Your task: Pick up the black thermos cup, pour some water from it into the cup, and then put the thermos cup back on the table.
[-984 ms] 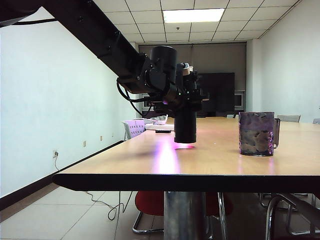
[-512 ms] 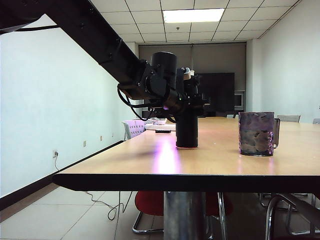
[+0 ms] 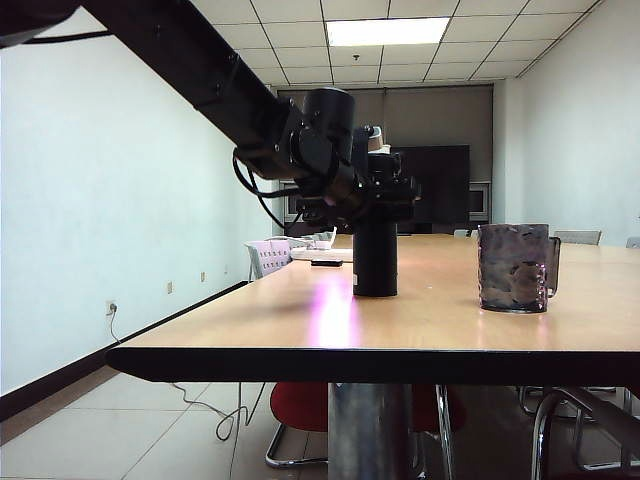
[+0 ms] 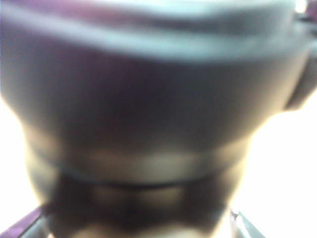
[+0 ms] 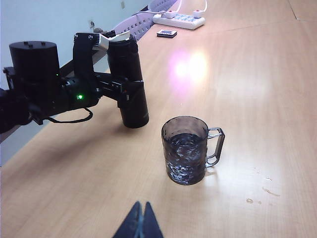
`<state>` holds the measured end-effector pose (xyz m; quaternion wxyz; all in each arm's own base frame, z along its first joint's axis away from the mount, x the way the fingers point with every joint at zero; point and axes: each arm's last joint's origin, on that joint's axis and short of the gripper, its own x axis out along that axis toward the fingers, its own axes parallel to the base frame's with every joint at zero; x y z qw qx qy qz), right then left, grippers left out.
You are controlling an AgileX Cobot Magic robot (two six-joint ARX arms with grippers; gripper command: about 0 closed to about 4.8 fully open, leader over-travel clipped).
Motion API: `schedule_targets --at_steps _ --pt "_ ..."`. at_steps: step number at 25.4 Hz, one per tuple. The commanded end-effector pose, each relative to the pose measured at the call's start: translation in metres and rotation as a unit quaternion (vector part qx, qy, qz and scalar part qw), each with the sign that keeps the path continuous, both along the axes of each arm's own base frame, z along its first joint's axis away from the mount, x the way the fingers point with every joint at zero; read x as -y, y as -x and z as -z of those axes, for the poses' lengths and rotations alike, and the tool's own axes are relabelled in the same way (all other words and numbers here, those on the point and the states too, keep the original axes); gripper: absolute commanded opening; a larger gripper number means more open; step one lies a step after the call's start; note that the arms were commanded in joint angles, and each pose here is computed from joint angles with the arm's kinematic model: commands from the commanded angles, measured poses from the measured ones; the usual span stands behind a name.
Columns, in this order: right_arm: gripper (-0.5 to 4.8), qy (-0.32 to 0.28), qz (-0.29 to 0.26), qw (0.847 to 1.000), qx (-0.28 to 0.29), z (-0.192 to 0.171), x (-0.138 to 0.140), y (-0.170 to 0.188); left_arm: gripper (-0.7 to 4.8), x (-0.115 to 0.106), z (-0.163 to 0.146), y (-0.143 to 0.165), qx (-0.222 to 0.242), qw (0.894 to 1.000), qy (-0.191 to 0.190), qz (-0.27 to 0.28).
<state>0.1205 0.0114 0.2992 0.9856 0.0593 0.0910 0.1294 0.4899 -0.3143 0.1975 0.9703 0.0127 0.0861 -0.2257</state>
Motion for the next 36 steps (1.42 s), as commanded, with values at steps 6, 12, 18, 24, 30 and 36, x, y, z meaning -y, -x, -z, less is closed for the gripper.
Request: schedule_targets --at_steps 6,12,18,24,30,36 --pt "-0.01 -0.001 -0.001 1.000 0.016 -0.004 0.000 0.000 4.79 -0.009 -0.039 0.015 -0.050 0.998 -0.032 0.003" --pt "-0.01 -0.001 -0.001 1.000 0.025 -0.006 0.000 0.000 4.79 -0.015 -0.053 0.024 -0.089 0.994 -0.055 0.002" --pt "-0.01 -0.001 0.000 1.000 0.026 -0.006 0.000 0.001 -0.04 -0.026 -0.085 0.041 -0.115 0.991 -0.072 0.002" --pt "-0.01 -0.001 -0.001 1.000 0.024 -0.006 0.000 0.001 -0.05 -0.040 -0.133 0.063 -0.105 0.992 -0.066 0.004" --pt "-0.01 0.025 0.022 0.999 0.026 -0.005 0.002 0.000 -0.05 -0.061 -0.198 0.100 -0.069 0.997 -0.045 0.007" --pt "-0.01 0.061 0.044 0.997 0.032 -0.005 0.003 0.000 -0.06 -0.080 -0.259 0.148 -0.011 0.999 -0.037 0.024"
